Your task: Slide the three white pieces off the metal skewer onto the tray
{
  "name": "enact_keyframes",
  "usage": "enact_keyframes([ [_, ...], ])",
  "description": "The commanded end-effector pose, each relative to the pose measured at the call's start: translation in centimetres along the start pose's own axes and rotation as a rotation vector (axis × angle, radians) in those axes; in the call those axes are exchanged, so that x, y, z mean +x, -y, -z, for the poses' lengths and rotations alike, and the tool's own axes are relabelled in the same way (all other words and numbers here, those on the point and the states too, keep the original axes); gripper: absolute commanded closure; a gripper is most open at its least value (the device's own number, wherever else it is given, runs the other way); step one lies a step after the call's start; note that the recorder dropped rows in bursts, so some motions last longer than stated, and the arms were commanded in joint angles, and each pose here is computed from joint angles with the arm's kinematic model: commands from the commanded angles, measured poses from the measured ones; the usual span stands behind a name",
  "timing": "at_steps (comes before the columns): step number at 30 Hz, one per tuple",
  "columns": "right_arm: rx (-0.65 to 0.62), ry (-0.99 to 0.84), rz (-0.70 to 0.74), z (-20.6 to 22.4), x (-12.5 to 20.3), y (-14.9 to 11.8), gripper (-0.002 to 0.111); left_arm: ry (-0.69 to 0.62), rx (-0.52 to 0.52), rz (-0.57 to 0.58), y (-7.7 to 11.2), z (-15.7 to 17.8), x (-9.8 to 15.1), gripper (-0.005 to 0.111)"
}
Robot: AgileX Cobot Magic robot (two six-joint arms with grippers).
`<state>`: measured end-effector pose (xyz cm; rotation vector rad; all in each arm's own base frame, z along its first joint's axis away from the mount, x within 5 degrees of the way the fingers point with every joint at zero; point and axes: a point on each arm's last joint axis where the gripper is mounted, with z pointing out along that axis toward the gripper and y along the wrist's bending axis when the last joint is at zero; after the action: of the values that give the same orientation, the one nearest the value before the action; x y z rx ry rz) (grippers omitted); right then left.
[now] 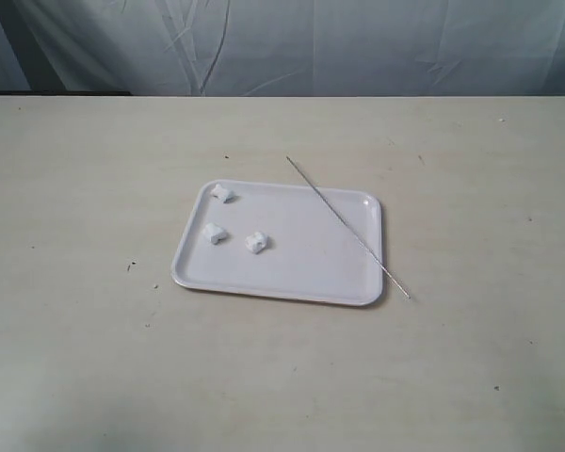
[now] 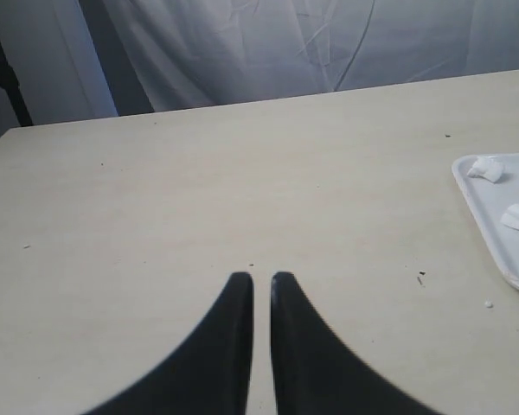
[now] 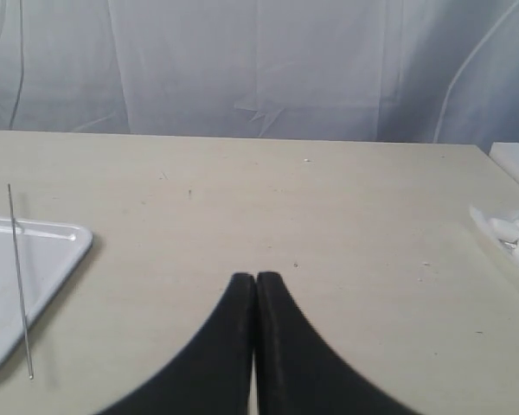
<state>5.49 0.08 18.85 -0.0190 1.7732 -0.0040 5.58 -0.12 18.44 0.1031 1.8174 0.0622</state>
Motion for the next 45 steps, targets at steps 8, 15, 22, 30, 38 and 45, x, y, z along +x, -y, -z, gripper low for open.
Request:
enact_keyframes([
  [8,-0.001,0.019,0.007,0.0,-0.02,0.0,0.109,0.011,-0.004,0.12,-0.02,-0.01,-0.03,0.101],
  [15,-0.001,0.019,0.007,0.0,-0.02,0.0,0.109,0.016,-0.007,0.111,-0.05,-0.01,-0.07,0.101],
  [22,-0.001,0.024,0.007,0.01,-0.06,0.0,0.109,0.016,-0.007,0.111,-0.05,-0.01,-0.07,0.101],
  [30,-0.001,0.024,0.007,0.01,-0.06,0.0,0.109,0.016,-0.007,0.111,-0.05,-0.01,-0.07,0.101],
  [38,-0.001,0.024,0.007,0.01,-0.06,0.0,0.109,0.016,-0.007,0.114,-0.04,-0.01,-0.07,0.101],
  [45,-0.002,0.024,0.005,0.01,-0.06,0.0,0.109,0.016,-0.007,0.112,-0.04,-0.01,-0.07,0.101],
])
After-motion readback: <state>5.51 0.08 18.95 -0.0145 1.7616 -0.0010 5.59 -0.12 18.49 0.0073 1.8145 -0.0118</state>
